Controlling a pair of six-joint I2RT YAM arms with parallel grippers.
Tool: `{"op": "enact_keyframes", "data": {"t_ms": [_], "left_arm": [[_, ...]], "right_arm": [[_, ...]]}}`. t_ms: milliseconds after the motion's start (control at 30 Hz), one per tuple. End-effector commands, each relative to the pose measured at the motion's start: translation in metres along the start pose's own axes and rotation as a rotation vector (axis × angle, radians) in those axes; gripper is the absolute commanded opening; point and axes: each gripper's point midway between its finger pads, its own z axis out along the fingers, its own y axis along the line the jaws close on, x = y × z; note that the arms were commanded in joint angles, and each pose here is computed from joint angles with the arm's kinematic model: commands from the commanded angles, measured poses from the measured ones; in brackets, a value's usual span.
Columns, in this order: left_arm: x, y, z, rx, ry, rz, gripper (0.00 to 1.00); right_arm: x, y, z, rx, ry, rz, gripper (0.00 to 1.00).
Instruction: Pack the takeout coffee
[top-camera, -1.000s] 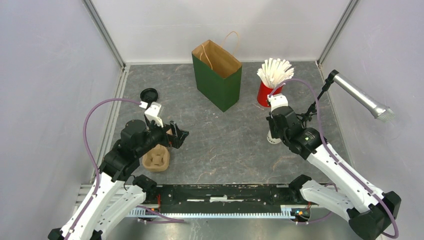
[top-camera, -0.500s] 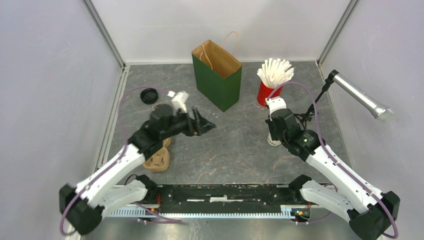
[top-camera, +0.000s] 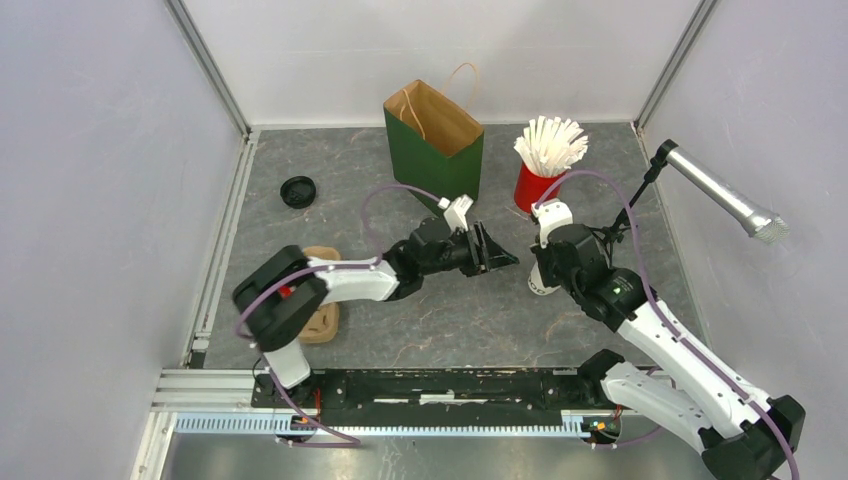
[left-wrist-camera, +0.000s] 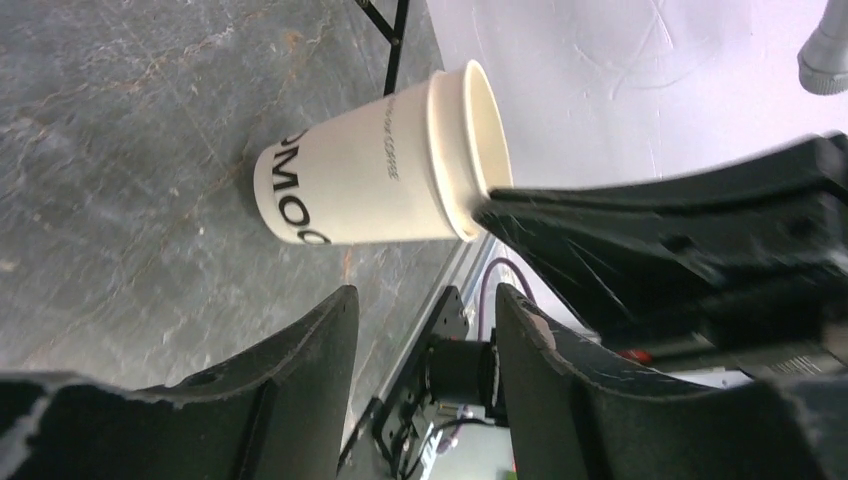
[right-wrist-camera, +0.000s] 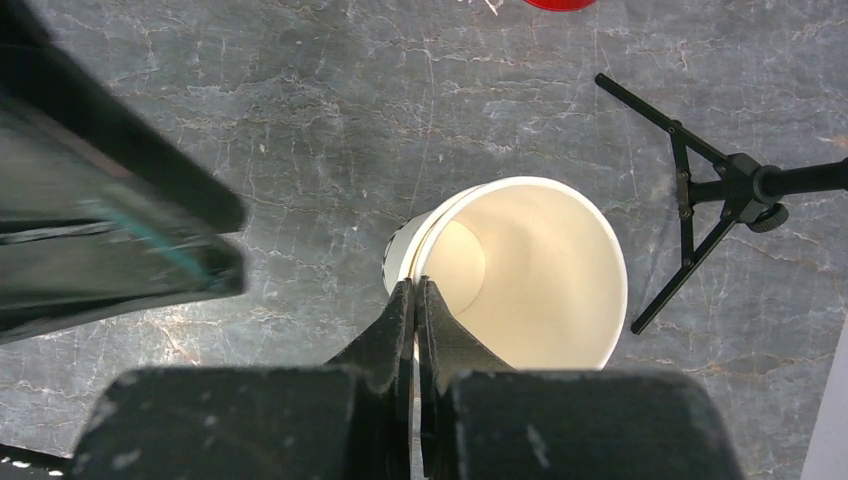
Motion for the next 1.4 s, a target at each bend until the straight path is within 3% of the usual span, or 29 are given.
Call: {"op": "enact_keyframes", "data": {"t_ms": [0, 700, 1367], "left_arm": [[-0.027, -0.057, 0.025, 0.271, -0.101, -0.083, 0.58], [-0.005, -0.005, 0.062, 0.120, -0.040, -0.096, 0.51], [0.013, 0.006, 0.074, 0.065, 0.010, -0.096, 0.40]], "right_arm": [[-0.011, 0.003, -0.003, -0.028, -0.055, -0.004, 0.00], [-0.007, 0.006, 0.001, -0.036, -0.054, 0.008, 0.00], [-0.009, 0.006, 0.002, -0.033, -0.059, 0.010, 0.00]]}}
